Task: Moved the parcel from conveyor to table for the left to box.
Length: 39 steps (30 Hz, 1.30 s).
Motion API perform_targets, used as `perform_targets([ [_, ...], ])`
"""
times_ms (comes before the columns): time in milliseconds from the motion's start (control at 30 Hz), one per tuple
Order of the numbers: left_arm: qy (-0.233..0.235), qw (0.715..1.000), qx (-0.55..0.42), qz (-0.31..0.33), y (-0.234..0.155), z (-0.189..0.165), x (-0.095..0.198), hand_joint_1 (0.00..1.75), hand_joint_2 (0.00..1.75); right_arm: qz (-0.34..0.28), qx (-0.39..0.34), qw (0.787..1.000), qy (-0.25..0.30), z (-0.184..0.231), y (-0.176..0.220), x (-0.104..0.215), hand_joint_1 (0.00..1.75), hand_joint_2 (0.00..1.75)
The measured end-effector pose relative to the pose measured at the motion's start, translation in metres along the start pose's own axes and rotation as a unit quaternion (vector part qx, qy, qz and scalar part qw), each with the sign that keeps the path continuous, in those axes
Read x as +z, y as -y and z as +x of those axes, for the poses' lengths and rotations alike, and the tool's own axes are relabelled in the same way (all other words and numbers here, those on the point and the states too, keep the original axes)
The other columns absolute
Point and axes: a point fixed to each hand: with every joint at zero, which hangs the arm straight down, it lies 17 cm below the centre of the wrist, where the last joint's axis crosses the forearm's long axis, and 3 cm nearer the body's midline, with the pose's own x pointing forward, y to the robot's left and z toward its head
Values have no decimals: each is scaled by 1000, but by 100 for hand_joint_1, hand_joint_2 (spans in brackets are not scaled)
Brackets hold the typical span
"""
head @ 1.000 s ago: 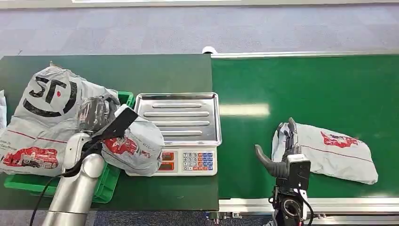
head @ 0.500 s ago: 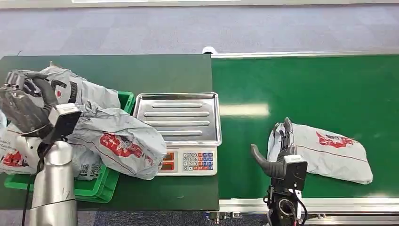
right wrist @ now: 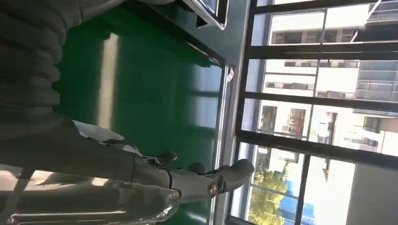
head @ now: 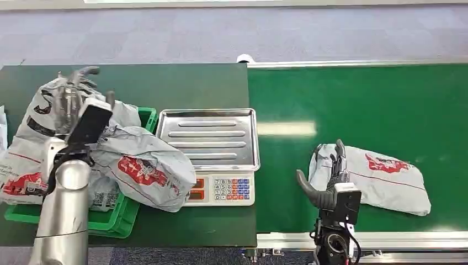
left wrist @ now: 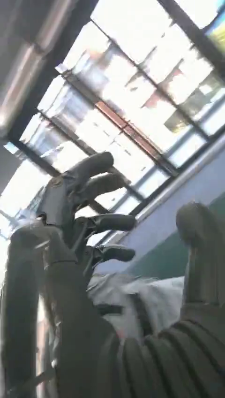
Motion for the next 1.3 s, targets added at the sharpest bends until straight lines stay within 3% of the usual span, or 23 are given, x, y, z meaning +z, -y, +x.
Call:
perform_targets([
  [167, 1, 999, -19, -45, 17, -7, 5, 0, 175, 1, 4, 1000, 1, -1, 2, 0, 0, 175],
  [300, -21, 989, -31, -145, 46, -37, 19, 0, 175, 10, 6, 1000, 2, -1, 1, 0, 0, 175],
  [500, -110, 956, -83, -260, 34, -149, 25, 0, 175, 15, 13, 1000, -5, -5, 3, -2, 0, 175],
  [700, -173, 940, -101, -275, 1, -207, 35, 0, 175, 11, 15, 1000, -8, -7, 8, -3, 0, 175],
  [900, -181, 938, -102, -277, -1, -214, 38, 0, 175, 11, 15, 1000, -8, -7, 8, -3, 0, 175],
  [967, -223, 922, -138, -285, -20, -241, 47, 0, 175, 12, 17, 1000, -11, -9, 8, -2, 0, 175],
  [1100, -262, 907, -186, -273, -49, -264, 48, 0, 175, 10, 19, 1000, -13, -9, 10, -2, 0, 175],
  [1300, -267, 904, -177, -285, -50, -270, 64, 0, 175, 9, 20, 1000, -14, -9, 12, -1, 0, 175],
])
